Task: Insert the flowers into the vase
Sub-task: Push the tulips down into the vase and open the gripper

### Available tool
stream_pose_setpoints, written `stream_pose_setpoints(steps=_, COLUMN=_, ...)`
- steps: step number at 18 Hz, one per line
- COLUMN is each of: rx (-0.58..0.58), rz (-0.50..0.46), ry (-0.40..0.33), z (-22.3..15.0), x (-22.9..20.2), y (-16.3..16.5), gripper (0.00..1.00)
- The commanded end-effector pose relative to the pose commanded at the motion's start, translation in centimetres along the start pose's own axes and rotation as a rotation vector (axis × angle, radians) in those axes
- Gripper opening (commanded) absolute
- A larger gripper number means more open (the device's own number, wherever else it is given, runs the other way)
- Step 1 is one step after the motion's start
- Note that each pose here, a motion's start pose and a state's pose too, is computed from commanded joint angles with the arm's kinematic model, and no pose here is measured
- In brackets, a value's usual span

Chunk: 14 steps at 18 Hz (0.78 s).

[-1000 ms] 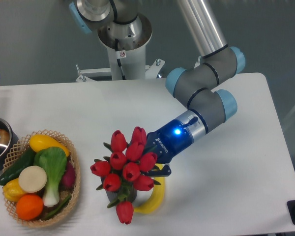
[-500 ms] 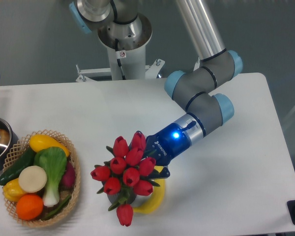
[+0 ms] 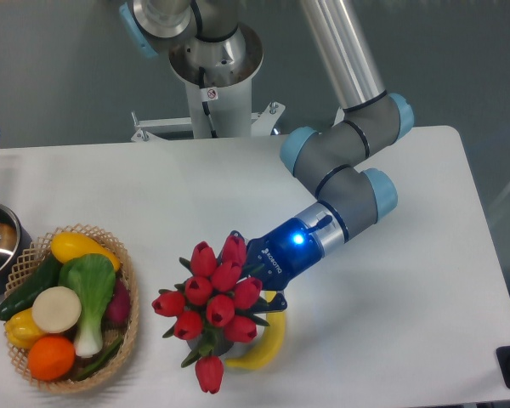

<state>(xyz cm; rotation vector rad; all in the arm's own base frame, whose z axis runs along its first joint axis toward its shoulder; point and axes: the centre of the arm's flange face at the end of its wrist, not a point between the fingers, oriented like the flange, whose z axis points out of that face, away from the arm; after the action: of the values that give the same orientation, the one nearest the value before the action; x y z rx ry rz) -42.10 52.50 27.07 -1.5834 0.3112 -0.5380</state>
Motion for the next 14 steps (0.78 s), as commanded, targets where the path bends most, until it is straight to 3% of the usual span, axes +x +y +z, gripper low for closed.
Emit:
stream_pose_setpoints(steps=8, rx=0.0, rz=0.003, ry=-0.002, z=-0.1, x=-0.09, y=0.01, gripper=0.55)
stream_pose_setpoints(steps=10, rx=0.0, rz=0.011, ry=-0.002, z=-0.1, x=-0.09, y=0.01, gripper=0.7)
stream_pose_setpoints(steps=14, rx=0.0, rz=0.018, ry=-0.002, z=-0.1, x=-0.06, y=0.07, gripper=0.8)
